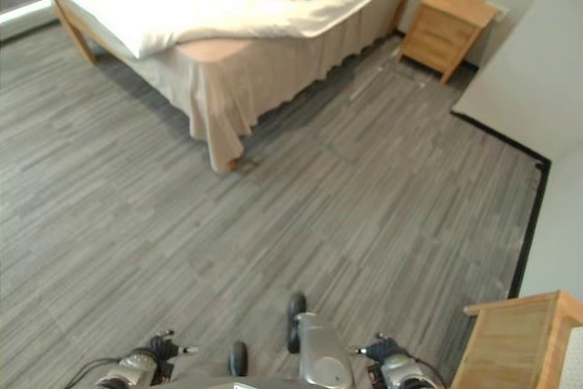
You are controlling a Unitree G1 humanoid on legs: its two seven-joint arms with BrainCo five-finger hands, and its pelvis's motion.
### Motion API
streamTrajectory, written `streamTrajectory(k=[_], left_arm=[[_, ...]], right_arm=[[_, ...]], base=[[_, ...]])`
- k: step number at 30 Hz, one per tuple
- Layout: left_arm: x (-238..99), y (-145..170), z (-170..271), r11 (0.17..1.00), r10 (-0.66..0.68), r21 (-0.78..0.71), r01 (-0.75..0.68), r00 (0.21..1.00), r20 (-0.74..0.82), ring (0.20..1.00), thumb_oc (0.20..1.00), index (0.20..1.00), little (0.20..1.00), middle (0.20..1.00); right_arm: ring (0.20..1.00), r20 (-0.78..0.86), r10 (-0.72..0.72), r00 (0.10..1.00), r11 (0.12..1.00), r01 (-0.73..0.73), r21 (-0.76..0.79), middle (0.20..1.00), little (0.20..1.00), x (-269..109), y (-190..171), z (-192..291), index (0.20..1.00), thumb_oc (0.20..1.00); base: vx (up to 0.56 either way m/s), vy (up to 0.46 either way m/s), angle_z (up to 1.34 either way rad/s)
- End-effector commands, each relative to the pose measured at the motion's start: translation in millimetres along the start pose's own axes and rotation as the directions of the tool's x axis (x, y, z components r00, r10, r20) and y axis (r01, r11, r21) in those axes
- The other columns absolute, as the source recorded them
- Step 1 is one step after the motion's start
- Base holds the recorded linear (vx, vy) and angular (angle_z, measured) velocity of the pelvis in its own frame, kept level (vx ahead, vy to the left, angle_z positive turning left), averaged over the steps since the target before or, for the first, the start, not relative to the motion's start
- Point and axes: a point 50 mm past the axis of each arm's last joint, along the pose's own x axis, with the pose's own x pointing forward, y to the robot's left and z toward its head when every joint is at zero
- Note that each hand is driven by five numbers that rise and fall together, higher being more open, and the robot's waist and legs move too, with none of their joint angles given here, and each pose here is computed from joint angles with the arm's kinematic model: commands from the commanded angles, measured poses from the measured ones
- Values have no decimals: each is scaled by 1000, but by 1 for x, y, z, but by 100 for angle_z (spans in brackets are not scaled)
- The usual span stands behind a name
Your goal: Tidy up the quilt and then pick up the clothes from the bed and put them into the laundry hamper.
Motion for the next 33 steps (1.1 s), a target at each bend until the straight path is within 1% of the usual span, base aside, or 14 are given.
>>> streamTrajectory(k=[1, 3, 5, 6, 8, 9, 12, 13, 16, 19, 24, 26, 30, 33], left_arm=[[1, -12, 0, 996, -28, 85, 28, 1000, -2, 1000, 1000, 1000, 1000, 1000], [1, -15, -4, 994, -26, 106, 26, 1000, -3, 1000, 1000, 1000, 1000, 1000], [0, -16, -4, 995, -27, 94, 26, 1000, 13, 1000, 1000, 1000, 1000, 1000], [0, -16, -3, 996, -25, 86, 24, 999, 19, 1000, 1000, 1000, 1000, 1000], [0, -12, 2, 999, -26, 33, 24, 998, 59, 1000, 1000, 1000, 1000, 1000], [0, -11, 4, 999, -24, 27, 22, 997, 67, 1000, 1000, 1000, 1000, 1000], [0, -11, 21, 1000, -25, 13, 23, 991, 133, 1000, 1000, 1000, 1000, 1000], [0, -12, 24, 999, -27, -13, 29, 988, 154, 1000, 1000, 1000, 1000, 1000], [0, -16, 18, 998, -9, -68, 19, 989, 150, 1000, 1000, 1000, 1000, 1000], [0, -19, 20, 999, 5, -49, 2, 990, 138, 1000, 1000, 1000, 1000, 1000], [1, -12, 14, 995, 74, -68, -70, 996, 55, 1000, 1000, 1000, 1000, 1000], [1, -3, 17, 990, 110, -94, -104, 992, 58, 1000, 1000, 1000, 1000, 1000], [-1, 11, 28, 986, 143, -102, -133, 985, 96, 1000, 1000, 1000, 1000, 1000], [-1, 18, 35, 984, 155, -108, -143, 981, 119, 1000, 1000, 1000, 1000, 1000]], right_arm=[[1000, -7, -13, 1000, 999, 14, 40, 1000, 1000, 0, -4, -3, 1000, 1000], [1000, -32, -14, 999, 998, 16, 57, 1000, 1000, -1, -4, -14, 1000, 1000], [1000, -67, -16, 998, 999, 19, 43, 1000, 1000, -1, -7, -24, 1000, 1000], [1000, -79, -17, 997, 999, 20, 26, 1000, 1000, -2, -7, -27, 1000, 1000], [1000, -91, -31, 995, 997, 24, -71, 1000, 1000, -2, -15, -33, 1000, 1000], [1000, -86, -32, 996, 997, 26, -75, 1000, 1000, -2, -16, -32, 1000, 1000], [1000, -20, -69, 997, 995, 67, -72, 1000, 1000, 0, -33, -17, 1000, 1000], [1000, 40, -76, 996, 995, 78, -63, 1000, 1000, 1, -37, -2, 1000, 1000], [1000, 86, -63, 994, 991, 72, -109, 1000, 1000, 1, -35, 13, 1000, 1000], [1000, 97, -60, 994, 992, 70, -105, 1000, 1000, 1, -31, 9, 1000, 1000], [1000, 88, -52, 995, 995, 59, -75, 1000, 1000, 1, -20, 14, 1000, 1000], [1000, 106, -30, 994, 993, 41, -110, 1000, 1000, 1, -16, 15, 1000, 1000], [1000, 137, -16, 990, 994, 31, -107, 1000, 1000, 1, -11, 24, 1000, 1000], [1000, 118, -14, 993, 993, 28, -115, 1000, 1000, 1, -8, 22, 1000, 1000]], base=[[777, -279, 16], [691, -244, 10], [591, -214, -8], [586, -240, 23], [705, -324, 21], [633, -321, -24], [593, -165, -60], [561, 74, -129], [576, 152, -92], [619, 79, -40], [544, 147, 48], [528, -2, 72], [292, -280, 137], [481, -431, 174]])
